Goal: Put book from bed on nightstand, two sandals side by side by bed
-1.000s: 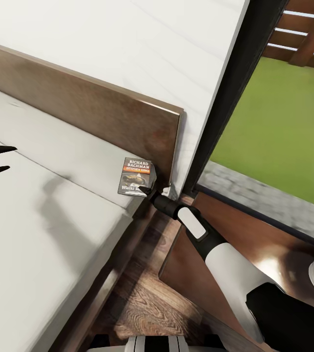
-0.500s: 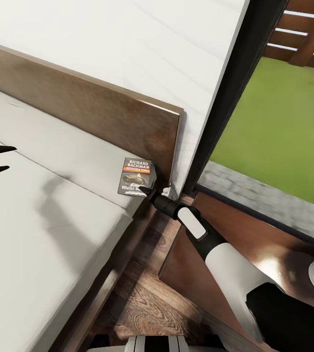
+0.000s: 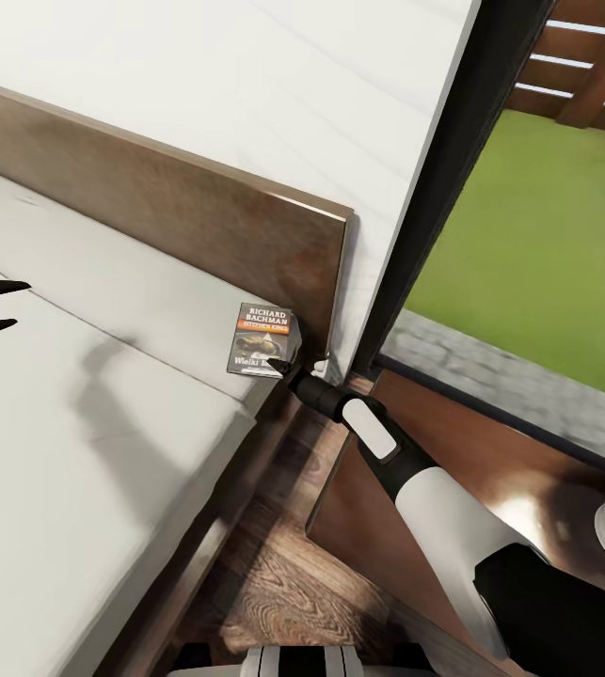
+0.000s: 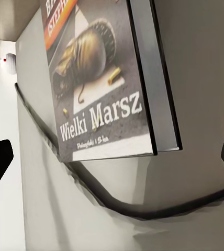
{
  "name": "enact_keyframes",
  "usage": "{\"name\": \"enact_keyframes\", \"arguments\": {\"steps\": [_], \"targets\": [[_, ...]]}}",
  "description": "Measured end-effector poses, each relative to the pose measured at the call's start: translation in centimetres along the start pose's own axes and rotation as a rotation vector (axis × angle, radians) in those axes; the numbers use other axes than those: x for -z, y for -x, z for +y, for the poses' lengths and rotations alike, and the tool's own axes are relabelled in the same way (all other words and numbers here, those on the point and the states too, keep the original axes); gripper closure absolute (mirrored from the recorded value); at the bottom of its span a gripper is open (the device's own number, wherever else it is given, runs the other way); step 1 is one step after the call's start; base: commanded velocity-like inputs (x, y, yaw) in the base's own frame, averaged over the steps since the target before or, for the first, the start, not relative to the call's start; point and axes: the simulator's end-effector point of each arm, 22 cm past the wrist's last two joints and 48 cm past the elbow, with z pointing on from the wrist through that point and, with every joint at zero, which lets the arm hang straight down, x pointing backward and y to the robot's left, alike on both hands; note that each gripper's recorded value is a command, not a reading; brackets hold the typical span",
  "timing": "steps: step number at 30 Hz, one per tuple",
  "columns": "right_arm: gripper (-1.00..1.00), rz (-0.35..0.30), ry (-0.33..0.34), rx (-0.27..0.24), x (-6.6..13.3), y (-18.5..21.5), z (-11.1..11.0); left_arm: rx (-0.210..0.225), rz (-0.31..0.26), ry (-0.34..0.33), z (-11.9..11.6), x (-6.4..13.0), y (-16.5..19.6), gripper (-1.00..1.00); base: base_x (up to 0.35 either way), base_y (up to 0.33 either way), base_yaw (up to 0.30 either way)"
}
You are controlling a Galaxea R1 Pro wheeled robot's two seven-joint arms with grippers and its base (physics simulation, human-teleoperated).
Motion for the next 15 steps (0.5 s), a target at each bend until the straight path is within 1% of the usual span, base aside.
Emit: {"name": "enact_keyframes", "arguments": {"steps": [15], "targets": [[-1.00,0.001,-0.002,0.000,0.00,-0.02,-0.06,0.000,0.000,0.000,0.01,0.02,0.02,-1.00,0.000,0.000,0.000]]}}
